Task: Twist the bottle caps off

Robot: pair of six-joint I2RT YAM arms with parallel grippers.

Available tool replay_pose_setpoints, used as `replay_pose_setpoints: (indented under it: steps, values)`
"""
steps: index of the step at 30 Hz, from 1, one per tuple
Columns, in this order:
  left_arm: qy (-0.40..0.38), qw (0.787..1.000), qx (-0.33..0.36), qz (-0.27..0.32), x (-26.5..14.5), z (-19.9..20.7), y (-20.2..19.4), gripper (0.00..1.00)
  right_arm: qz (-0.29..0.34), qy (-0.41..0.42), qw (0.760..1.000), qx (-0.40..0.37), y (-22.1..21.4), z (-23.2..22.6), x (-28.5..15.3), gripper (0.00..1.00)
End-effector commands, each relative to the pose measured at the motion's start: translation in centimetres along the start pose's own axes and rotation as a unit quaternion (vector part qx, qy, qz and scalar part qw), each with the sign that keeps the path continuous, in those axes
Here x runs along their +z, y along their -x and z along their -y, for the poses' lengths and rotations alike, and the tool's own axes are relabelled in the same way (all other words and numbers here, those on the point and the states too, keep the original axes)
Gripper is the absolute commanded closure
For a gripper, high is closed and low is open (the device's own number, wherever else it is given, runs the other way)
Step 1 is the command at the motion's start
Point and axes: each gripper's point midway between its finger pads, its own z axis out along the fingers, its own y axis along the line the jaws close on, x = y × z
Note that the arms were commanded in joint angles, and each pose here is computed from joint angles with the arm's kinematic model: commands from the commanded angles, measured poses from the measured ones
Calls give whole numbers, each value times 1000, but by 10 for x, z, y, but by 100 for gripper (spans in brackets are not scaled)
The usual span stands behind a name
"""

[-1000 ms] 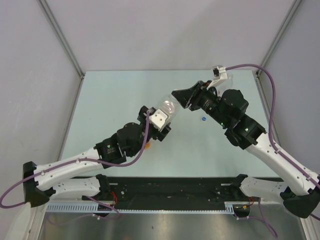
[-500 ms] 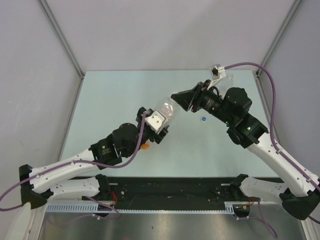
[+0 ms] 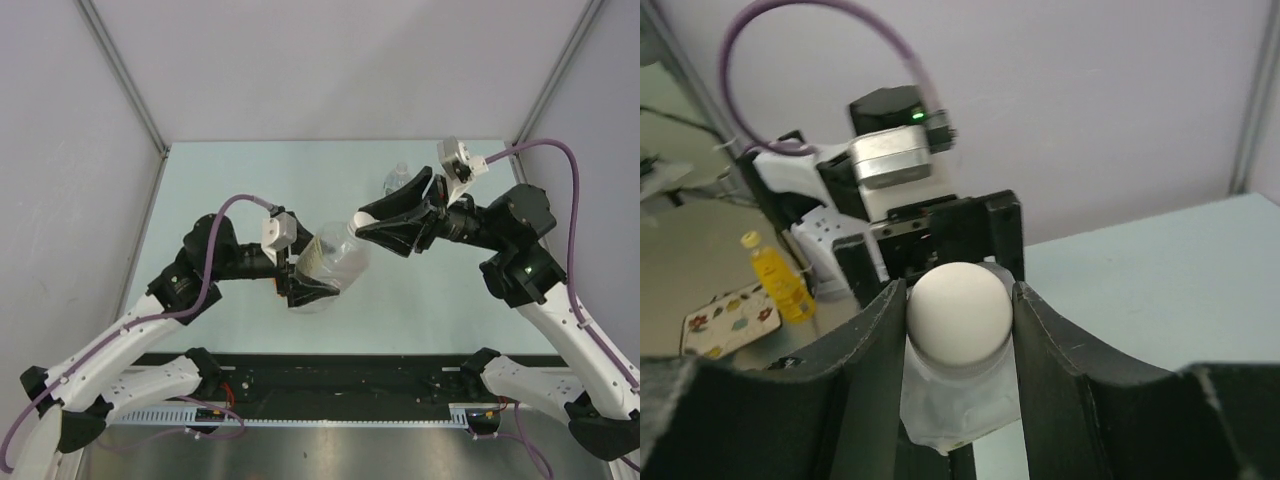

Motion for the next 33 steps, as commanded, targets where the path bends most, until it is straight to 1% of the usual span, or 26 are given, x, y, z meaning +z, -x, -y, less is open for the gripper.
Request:
replay_pose_setpoints:
  steps: [1,2,4,5,7,12,17,23,33]
  values:
    - [-201,978,2,53,-14,56,54,100,-53,141,989,-9,-17,-49,-11,100]
    - [-239,970,-1,48,-19,67,58,99,-60,161,985,-10,-19,-56,-14,100]
    - [-269,962,-16,37,-17,68,55,99,-60,178,982,-19,-17,-64,-18,100]
    - [-297,954,-22,33,-21,75,57,99,-64,194,979,-21,-18,-70,-22,100]
    - [-315,948,-32,27,-19,76,56,100,-62,209,976,-29,-15,-78,-26,100]
    - [-352,935,-39,33,-21,83,61,100,-69,249,965,-45,-15,-94,-36,100]
    - [-370,927,-41,38,-21,84,66,100,-76,287,953,-58,-14,-108,-46,100]
    - [-384,921,-36,44,-18,83,74,100,-74,313,944,-76,-10,-118,-53,100]
    - [-384,921,-60,24,0,64,56,100,-74,311,944,-87,-7,-118,-58,100]
